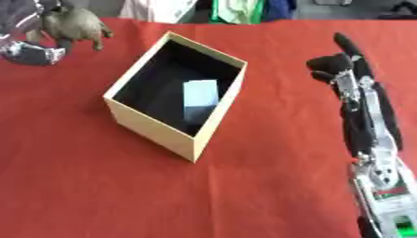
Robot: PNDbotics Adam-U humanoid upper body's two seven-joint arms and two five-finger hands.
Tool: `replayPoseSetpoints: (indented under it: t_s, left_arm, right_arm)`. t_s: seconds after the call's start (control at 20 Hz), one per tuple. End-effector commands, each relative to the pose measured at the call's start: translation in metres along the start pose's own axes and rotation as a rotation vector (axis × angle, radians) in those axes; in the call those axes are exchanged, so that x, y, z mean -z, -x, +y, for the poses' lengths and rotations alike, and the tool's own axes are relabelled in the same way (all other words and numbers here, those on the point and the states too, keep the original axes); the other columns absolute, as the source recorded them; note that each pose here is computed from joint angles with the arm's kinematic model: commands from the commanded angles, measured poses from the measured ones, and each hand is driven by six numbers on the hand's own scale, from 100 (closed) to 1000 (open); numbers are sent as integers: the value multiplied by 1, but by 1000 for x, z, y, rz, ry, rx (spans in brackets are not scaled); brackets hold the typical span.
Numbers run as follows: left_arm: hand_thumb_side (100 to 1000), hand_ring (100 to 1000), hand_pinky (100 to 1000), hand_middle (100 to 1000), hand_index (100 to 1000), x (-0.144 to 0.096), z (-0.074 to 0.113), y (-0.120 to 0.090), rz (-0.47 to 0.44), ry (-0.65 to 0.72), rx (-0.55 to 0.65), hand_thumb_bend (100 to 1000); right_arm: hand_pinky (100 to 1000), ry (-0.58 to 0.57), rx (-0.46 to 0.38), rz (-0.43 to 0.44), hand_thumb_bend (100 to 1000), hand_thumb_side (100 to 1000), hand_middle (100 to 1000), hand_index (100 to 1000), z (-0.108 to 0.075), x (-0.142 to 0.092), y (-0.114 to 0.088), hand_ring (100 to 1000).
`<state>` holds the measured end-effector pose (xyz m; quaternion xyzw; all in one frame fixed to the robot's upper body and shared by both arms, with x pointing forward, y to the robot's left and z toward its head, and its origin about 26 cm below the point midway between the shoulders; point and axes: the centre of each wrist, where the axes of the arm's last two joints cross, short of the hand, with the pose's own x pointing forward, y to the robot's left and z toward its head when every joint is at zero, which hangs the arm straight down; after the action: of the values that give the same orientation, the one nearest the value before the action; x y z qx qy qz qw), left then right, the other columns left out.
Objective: Pick up objects on the table and place them in the box.
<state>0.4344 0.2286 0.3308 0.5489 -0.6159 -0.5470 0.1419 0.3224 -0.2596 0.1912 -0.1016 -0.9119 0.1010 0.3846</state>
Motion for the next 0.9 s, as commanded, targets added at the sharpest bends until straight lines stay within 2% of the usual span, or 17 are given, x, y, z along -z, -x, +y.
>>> replayPoseSetpoints:
  t_s: [0.05, 0.4, 0.7, 0.9]
  left_arm:
    - [100, 377, 250, 266, 270, 6, 31, -8, -51, -54, -7, 100]
    - [135, 381, 253, 269, 274, 23, 57, -65, -205, -72, -87, 100]
    - [141, 379, 254, 268, 274, 34, 70, -94, -261, -96, -97, 100]
    - [156, 380, 257, 268, 273, 41, 70, -110, -286, -97, -107, 100]
  right_arm:
    - [811, 3, -5, -27, 100, 923, 659, 1000, -2, 2, -7, 791]
    - [810, 4, 2, -29, 100, 919, 658, 1000, 1, 2, -8, 792]
    - [809, 8, 7, -34, 100, 918, 658, 1000, 2, 3, -9, 791]
    - [810, 6, 14, -40, 100, 917, 657, 1000, 3, 4, -10, 792]
